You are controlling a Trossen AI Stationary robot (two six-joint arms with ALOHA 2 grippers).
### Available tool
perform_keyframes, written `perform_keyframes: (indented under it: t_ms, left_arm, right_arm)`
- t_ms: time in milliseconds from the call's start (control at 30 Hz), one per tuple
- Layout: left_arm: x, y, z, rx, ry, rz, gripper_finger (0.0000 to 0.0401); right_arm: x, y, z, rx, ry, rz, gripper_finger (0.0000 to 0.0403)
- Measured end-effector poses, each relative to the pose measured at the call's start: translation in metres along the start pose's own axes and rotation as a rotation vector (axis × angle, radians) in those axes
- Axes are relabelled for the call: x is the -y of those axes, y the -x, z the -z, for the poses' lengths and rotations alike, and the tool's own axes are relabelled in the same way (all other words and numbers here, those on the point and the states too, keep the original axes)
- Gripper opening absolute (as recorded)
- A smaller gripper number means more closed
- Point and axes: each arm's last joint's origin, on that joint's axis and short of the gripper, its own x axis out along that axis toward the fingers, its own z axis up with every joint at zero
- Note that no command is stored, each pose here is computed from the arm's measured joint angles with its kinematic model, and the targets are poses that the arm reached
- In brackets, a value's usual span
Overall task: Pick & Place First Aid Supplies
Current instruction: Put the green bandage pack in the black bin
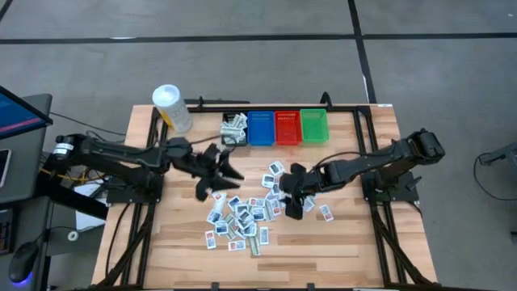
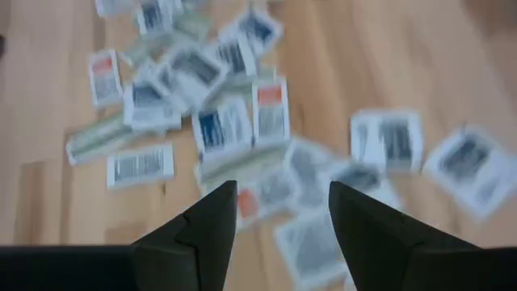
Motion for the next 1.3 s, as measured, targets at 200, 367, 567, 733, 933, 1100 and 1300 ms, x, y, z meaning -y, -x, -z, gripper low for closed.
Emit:
perform_keyframes:
  t_ms: [200,367,567,733,933,1100,1300]
  left_arm:
    - [0.038,0.000,0.011,-0.045,0.024,0.134,0.0163]
    - [0.061,-0.002,0.022,-0.071,0.029,0.186,0.0163]
    - [0.083,-0.002,0.032,-0.093,0.032,0.235,0.0163]
    - [0.100,0.001,0.040,-0.102,0.030,0.255,0.0163]
    - [0.113,0.003,0.046,-0.119,0.029,0.293,0.0163]
    - [0.111,0.006,0.042,-0.099,-0.012,0.292,0.0163]
    - [0.101,0.018,0.021,-0.011,-0.073,0.243,0.0163]
  right_arm:
    - [-0.019,0.005,0.021,-0.114,-0.216,0.022,0.0191]
    - [-0.039,0.011,0.036,-0.071,-0.403,0.099,0.0191]
    - [-0.050,0.020,0.057,0.014,-0.672,0.272,0.0191]
    - [-0.044,0.024,0.066,0.003,-0.839,0.377,0.0191]
    - [-0.033,0.015,0.062,0.019,-0.921,0.381,0.0191]
    - [-0.023,-0.008,0.075,-0.083,-0.956,0.442,0.0191]
    - [-0.022,-0.033,0.078,-0.116,-0.973,0.428,0.0191]
